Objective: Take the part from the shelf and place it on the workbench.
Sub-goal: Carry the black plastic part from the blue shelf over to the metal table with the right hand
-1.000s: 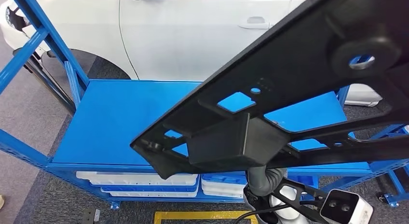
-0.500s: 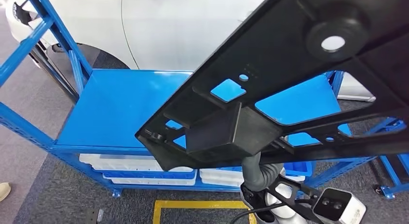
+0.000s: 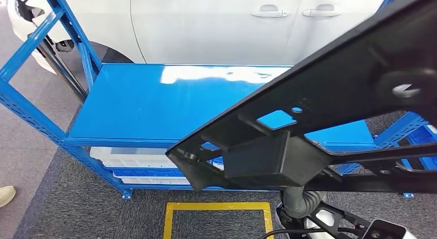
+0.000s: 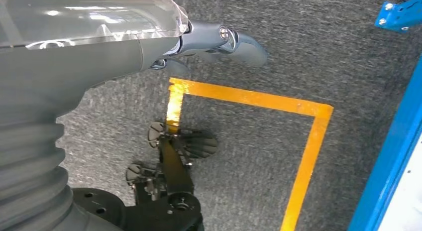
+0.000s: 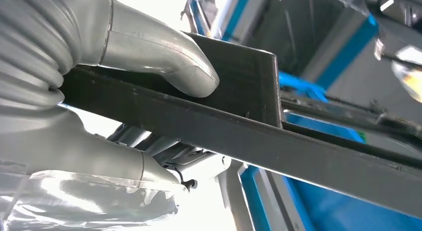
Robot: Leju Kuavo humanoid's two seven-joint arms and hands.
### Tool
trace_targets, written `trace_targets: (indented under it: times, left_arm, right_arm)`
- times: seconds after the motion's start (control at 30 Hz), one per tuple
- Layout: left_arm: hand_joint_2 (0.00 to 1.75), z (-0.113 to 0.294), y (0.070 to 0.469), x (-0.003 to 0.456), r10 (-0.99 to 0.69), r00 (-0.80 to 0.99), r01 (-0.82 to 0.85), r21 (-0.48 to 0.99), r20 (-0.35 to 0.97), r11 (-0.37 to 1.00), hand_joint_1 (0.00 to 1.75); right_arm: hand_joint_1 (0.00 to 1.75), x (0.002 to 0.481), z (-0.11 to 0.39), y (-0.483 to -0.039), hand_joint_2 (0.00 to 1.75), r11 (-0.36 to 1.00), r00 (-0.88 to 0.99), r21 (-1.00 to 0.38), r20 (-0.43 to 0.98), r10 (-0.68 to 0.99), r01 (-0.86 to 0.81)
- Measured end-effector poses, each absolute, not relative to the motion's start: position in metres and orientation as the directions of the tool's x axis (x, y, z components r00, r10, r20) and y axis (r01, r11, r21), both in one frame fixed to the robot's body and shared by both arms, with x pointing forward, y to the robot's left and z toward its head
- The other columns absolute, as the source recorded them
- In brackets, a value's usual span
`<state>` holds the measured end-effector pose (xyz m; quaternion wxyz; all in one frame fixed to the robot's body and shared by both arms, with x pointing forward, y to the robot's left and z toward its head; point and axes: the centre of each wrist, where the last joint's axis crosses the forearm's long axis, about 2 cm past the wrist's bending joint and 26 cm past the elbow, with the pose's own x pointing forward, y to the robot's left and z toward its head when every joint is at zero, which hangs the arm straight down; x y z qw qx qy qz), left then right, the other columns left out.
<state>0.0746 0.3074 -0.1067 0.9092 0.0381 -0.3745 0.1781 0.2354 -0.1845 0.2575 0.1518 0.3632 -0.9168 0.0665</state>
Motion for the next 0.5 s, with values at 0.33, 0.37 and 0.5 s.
trace_targets:
  times: [0.33, 0.37, 0.5]
  left_arm:
    - [1.75, -0.108, 0.317, 0.064, 0.288, 0.694, -0.362, -0.026, 0.660, 0.932, 0.00]
    - [1.75, -0.108, 0.318, 0.064, 0.288, 0.695, -0.361, -0.026, 0.659, 0.932, 0.00]
    - [1.75, -0.108, 0.319, 0.065, 0.289, 0.696, -0.363, -0.025, 0.658, 0.932, 0.00]
  right_arm:
    - [1.75, 0.233, 0.255, -0.192, 1.75, 0.757, -0.713, 0.017, 0.322, -0.623, -0.654]
    - [1.75, 0.233, 0.255, -0.192, 1.75, 0.756, -0.712, 0.016, 0.323, -0.623, -0.654]
    - [1.75, 0.233, 0.255, -0.194, 1.75, 0.751, -0.709, 0.010, 0.319, -0.629, -0.661]
